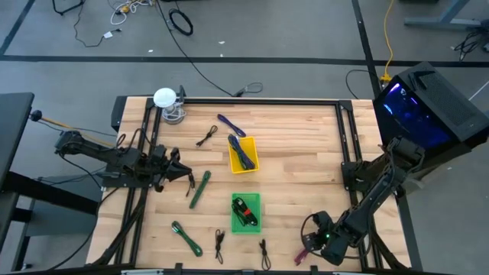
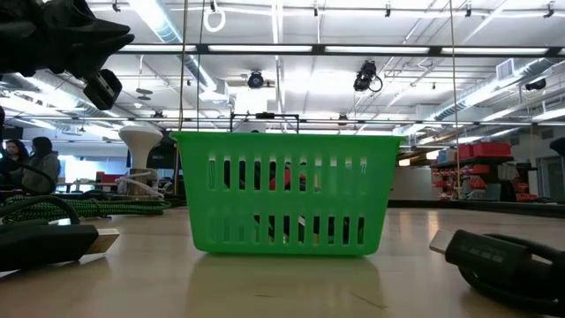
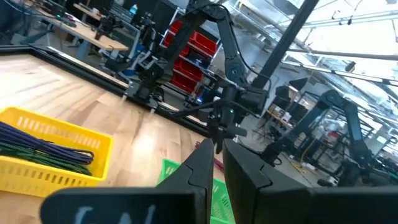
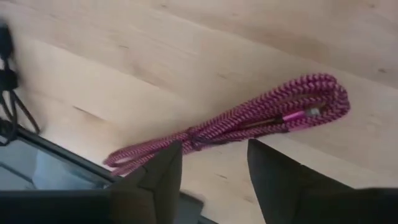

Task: Pick & Place USB Port
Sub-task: Put the pink charger cable into the yellow bin

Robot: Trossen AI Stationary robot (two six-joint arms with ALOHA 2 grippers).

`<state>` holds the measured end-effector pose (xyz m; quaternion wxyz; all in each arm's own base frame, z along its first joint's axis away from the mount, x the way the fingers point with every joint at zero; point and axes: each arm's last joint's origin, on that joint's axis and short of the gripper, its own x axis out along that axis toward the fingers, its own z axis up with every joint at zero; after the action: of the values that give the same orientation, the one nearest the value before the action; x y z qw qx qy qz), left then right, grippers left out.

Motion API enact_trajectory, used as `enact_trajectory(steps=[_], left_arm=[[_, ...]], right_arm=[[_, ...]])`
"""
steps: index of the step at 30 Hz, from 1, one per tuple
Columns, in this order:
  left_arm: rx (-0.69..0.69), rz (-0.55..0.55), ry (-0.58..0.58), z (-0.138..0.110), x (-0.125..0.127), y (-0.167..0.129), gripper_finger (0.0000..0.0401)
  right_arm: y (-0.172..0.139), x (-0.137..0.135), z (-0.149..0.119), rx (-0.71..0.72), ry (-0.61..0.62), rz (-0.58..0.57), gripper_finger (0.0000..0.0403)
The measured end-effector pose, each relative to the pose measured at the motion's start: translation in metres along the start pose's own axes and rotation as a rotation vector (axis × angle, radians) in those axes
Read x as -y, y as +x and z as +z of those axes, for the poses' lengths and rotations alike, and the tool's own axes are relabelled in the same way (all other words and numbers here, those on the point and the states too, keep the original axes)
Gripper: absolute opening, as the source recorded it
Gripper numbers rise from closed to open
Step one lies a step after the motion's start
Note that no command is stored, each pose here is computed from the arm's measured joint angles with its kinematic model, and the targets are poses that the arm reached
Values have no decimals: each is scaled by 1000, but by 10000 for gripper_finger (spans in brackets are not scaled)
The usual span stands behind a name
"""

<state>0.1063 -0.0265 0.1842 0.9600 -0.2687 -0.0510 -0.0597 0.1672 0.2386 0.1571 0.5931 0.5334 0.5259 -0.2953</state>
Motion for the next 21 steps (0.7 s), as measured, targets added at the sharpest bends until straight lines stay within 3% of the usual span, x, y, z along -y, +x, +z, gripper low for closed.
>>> enact_trajectory(steps=[15,21], left_arm=[[17,29,1,1,-1,0,39],[17,29,1,1,-1,0,39]], right_arm=[[1,1,1,-23,23,-36,189],[17,1,-2,-30,21,-50,189]])
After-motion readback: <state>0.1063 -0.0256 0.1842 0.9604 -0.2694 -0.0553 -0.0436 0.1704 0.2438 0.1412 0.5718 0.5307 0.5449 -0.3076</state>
